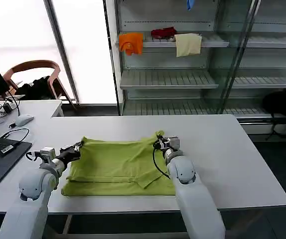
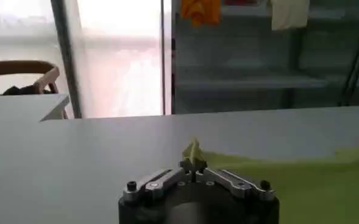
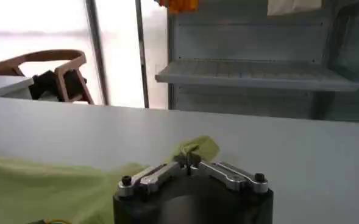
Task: Fold and organize the clothes.
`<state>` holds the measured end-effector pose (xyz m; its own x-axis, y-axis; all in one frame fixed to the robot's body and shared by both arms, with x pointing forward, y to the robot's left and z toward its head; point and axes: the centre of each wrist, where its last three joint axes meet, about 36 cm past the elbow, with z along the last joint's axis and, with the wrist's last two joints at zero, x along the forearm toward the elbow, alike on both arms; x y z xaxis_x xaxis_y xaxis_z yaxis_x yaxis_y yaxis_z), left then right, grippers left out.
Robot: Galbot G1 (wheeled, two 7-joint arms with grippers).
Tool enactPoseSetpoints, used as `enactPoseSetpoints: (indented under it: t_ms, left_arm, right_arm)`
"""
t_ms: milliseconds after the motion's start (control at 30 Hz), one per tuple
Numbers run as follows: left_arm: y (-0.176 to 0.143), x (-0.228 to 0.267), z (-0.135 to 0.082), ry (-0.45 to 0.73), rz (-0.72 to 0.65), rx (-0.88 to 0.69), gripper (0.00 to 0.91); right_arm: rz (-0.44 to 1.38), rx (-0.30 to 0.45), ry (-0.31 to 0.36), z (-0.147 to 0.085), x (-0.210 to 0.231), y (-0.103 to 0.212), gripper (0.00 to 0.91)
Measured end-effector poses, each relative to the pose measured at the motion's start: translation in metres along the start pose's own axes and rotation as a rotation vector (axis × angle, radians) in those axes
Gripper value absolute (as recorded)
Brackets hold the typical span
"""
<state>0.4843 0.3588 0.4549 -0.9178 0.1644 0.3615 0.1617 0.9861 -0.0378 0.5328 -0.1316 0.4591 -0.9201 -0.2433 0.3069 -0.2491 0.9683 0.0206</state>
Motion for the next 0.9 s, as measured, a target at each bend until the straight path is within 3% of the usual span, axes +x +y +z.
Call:
enactPoseSetpoints:
  t_ms: [367,900]
  left_arm:
    - [-0.004,0.038,0.016,0.004,0.030,0.004,0.000]
    - [-0.010,0.071,0.038,0.046,0.022,-0.052,0.000]
  right_arm:
    - [-0.023,-0.001,-0.020,0.026,0.066,0.000,0.000]
    - [-0.043,0.012,0.026,0.060,0.123,0.008,0.000]
